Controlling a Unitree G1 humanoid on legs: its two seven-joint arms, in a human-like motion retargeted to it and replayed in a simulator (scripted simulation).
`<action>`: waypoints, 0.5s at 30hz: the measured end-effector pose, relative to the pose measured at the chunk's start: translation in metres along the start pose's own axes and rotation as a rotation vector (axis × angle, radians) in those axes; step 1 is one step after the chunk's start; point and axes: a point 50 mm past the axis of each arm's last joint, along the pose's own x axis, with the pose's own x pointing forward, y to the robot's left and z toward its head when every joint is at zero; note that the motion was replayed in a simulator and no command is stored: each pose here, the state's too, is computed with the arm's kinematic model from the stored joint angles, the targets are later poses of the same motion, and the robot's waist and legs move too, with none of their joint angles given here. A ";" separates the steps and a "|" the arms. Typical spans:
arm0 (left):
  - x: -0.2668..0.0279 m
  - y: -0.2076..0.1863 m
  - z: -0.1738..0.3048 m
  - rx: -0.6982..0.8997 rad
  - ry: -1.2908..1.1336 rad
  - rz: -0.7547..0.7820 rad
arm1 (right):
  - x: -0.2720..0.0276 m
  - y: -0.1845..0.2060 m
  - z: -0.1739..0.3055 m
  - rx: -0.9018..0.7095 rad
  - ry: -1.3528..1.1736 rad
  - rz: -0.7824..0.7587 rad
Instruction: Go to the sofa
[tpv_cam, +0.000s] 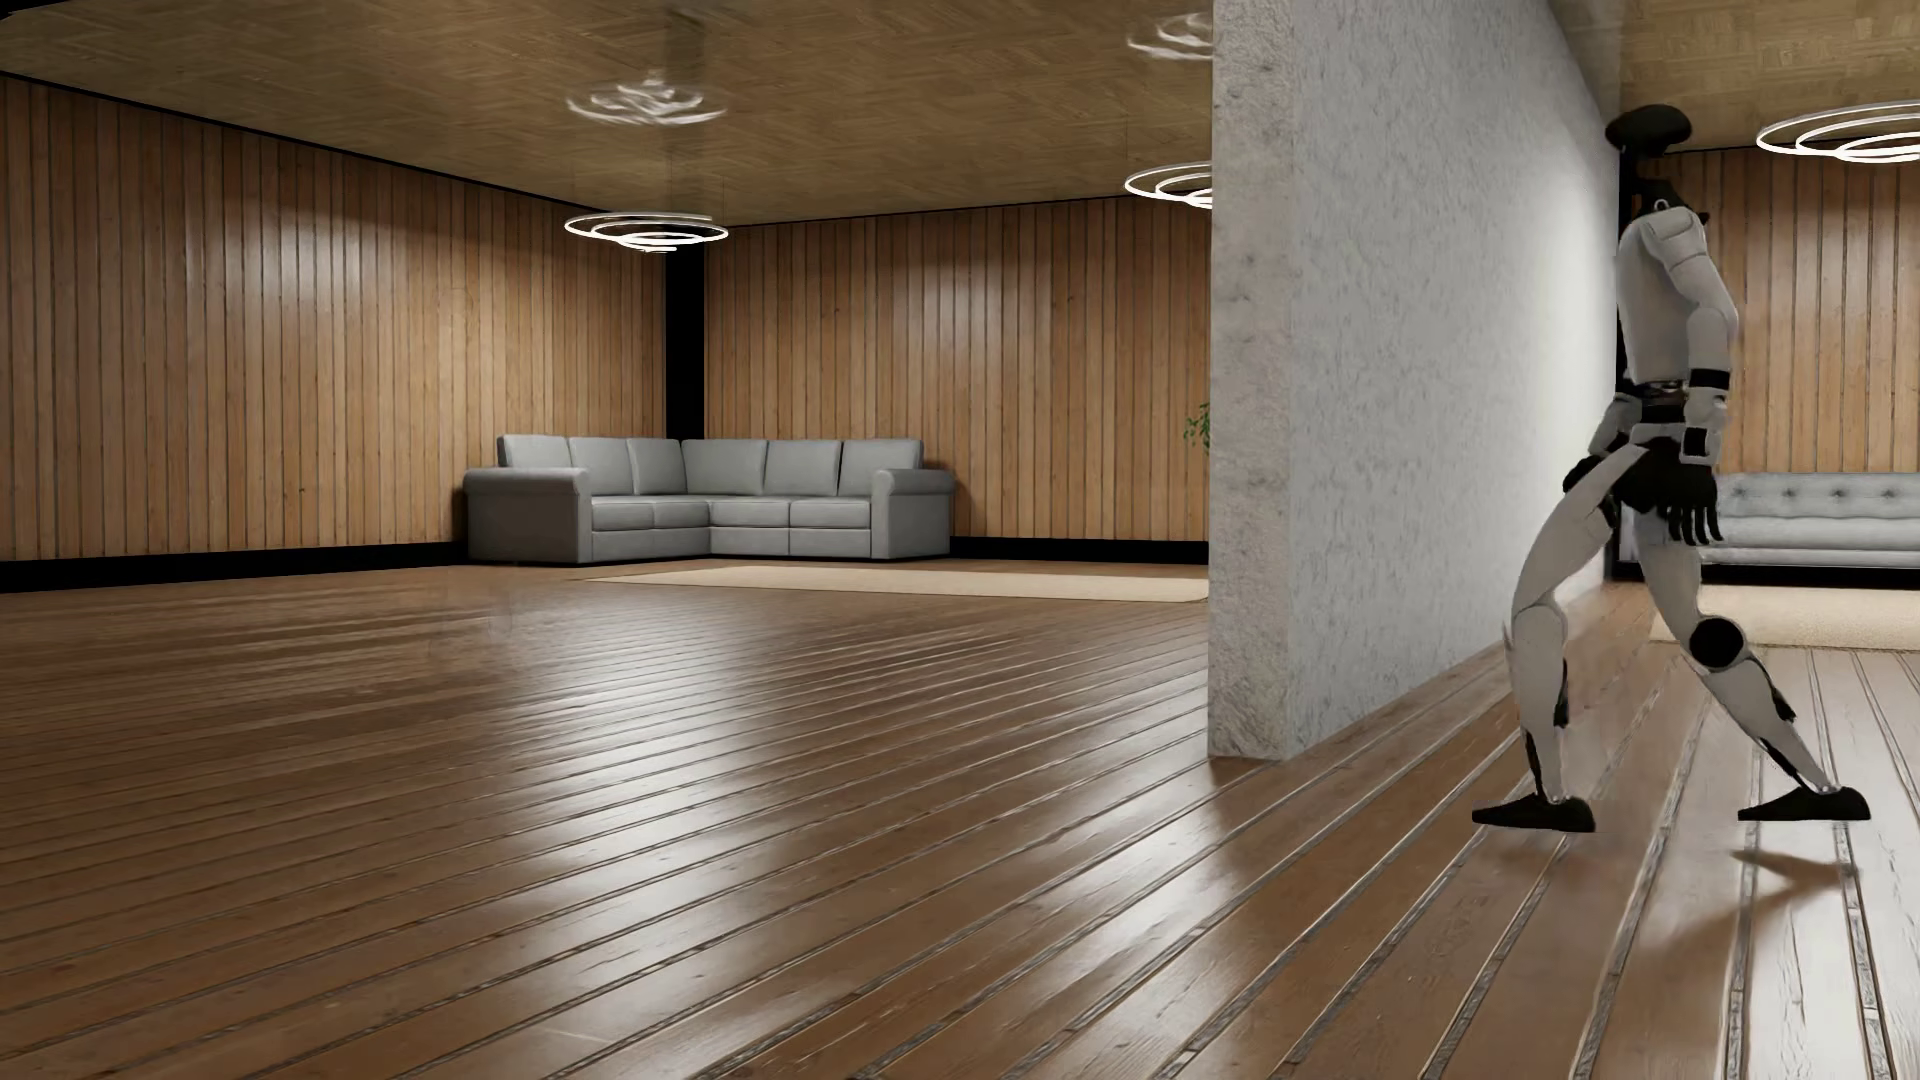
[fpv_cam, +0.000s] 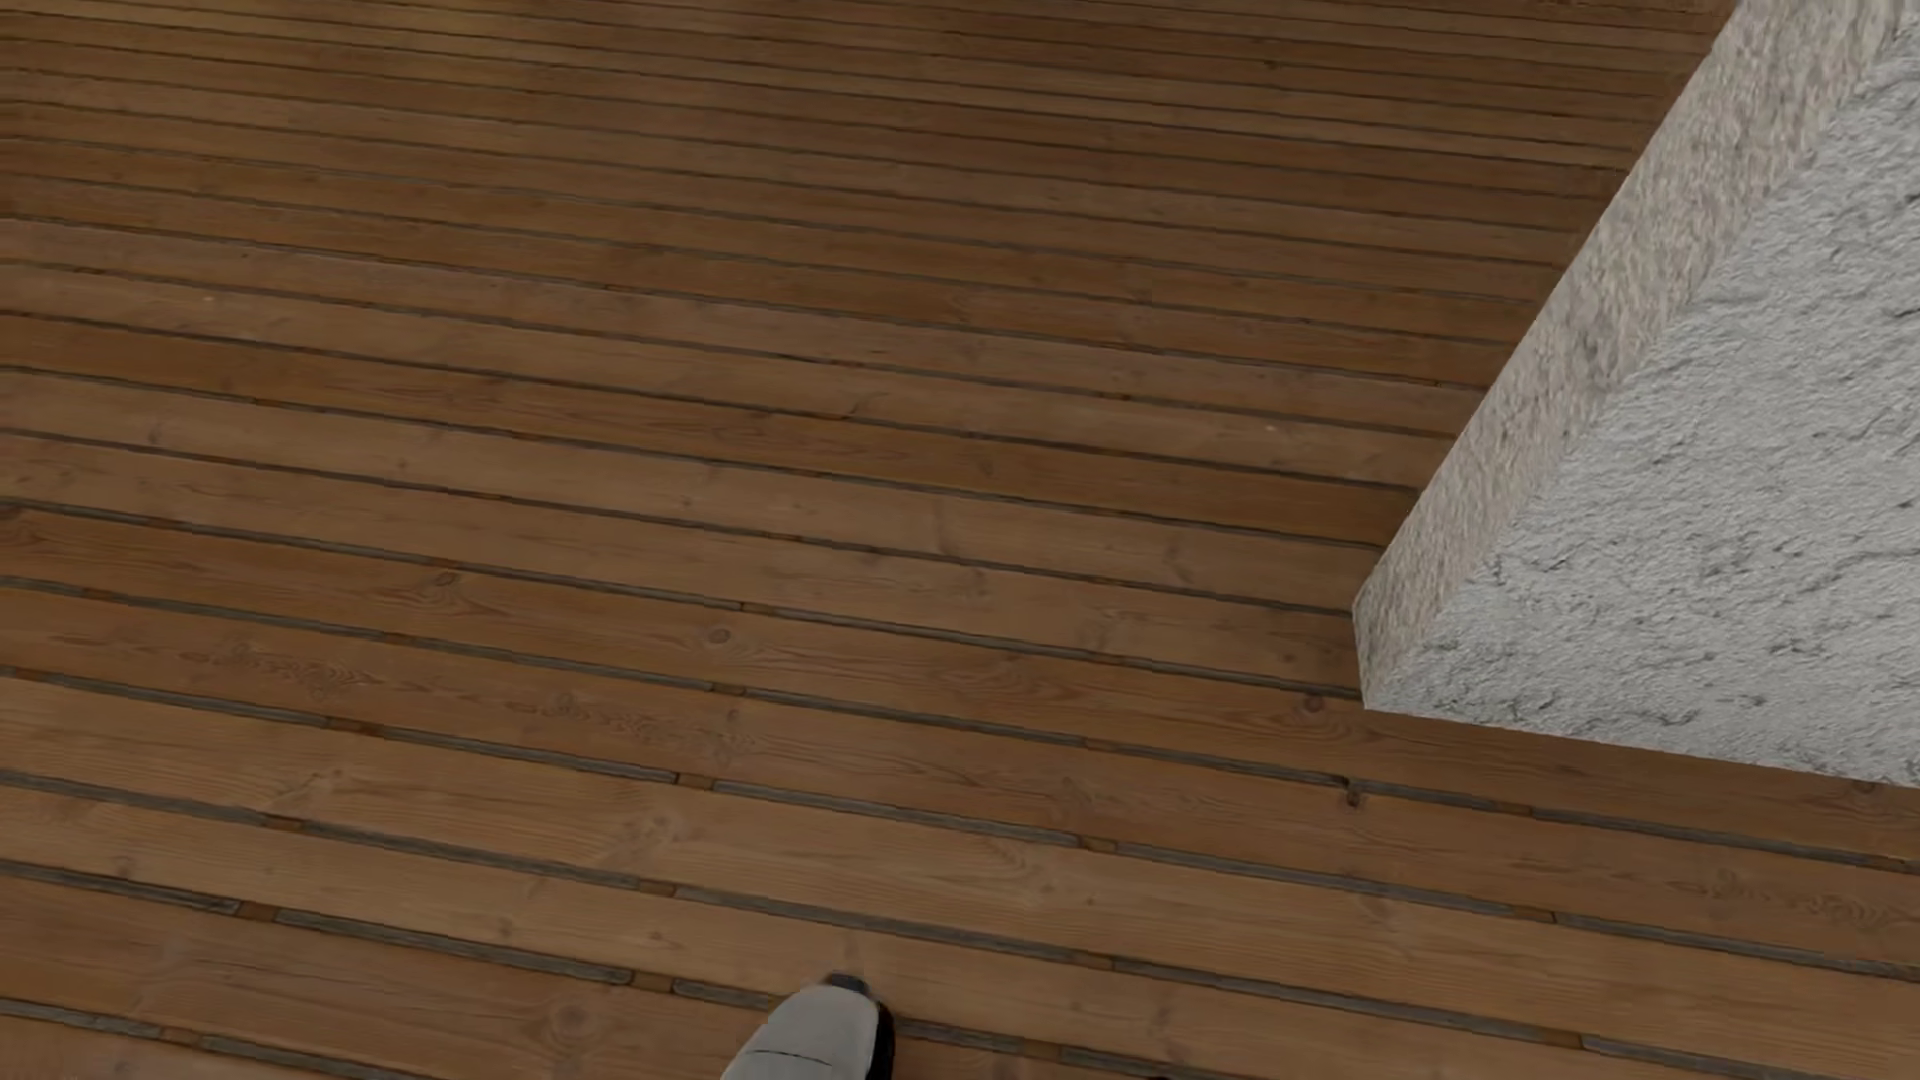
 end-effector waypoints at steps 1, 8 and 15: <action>-0.001 0.002 -0.004 -0.014 0.013 0.009 | 0.001 0.000 -0.001 -0.014 0.012 0.005; 0.001 0.004 0.000 -0.001 0.011 0.010 | -0.016 0.042 -0.047 -0.037 0.153 0.124; 0.001 0.030 0.077 0.031 -0.264 0.070 | -0.039 0.057 -0.081 0.030 0.238 0.137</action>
